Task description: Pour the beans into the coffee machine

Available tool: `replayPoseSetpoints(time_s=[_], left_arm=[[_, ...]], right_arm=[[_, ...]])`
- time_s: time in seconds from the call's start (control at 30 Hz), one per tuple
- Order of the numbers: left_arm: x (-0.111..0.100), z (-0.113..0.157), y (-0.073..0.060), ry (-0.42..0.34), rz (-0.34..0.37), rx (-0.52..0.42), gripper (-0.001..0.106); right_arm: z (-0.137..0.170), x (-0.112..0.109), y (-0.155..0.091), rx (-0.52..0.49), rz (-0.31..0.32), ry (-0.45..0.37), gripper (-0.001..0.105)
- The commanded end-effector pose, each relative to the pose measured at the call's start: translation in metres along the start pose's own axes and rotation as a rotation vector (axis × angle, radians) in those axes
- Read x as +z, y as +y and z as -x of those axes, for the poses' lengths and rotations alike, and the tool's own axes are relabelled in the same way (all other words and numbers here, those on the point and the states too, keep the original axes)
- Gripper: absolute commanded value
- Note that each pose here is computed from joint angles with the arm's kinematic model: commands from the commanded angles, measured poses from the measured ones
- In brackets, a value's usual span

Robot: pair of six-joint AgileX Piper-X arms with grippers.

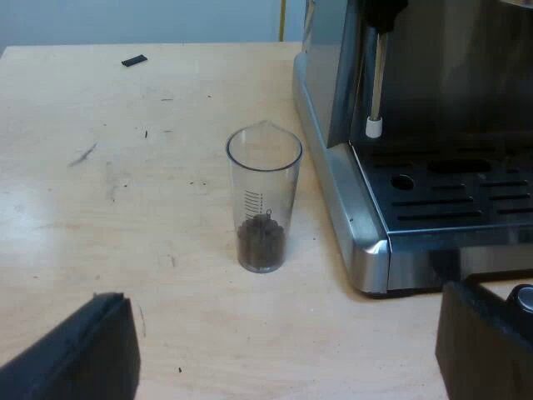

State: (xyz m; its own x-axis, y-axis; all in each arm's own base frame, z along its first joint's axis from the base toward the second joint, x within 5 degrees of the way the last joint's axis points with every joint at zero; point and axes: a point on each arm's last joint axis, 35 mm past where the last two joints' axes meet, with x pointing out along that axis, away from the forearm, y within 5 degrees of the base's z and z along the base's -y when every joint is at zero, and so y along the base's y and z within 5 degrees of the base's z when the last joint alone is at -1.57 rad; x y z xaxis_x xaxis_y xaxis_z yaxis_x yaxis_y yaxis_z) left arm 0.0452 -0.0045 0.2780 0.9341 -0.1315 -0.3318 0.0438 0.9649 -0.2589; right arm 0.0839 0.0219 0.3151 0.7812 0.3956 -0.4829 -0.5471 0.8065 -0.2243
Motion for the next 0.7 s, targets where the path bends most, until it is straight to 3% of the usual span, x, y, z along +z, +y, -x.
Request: replayPoseSetpoints(time_s=[0.03,0.27,0.7], left_arm=[[0.002,0.000,0.000,0.003,0.001,0.002,0.076],[0.002,0.000,0.000,0.003,0.001,0.002,0.076],[0.002,0.000,0.000,0.003,0.001,0.002,0.076]], right_arm=[[-0.001,0.012,0.000,0.043,0.050,-0.059,0.062],[-0.020,0.023,0.011,0.180,0.127,-0.074,0.062],[-0.054,0.048,0.041,0.303,0.247,-0.148,0.062]])
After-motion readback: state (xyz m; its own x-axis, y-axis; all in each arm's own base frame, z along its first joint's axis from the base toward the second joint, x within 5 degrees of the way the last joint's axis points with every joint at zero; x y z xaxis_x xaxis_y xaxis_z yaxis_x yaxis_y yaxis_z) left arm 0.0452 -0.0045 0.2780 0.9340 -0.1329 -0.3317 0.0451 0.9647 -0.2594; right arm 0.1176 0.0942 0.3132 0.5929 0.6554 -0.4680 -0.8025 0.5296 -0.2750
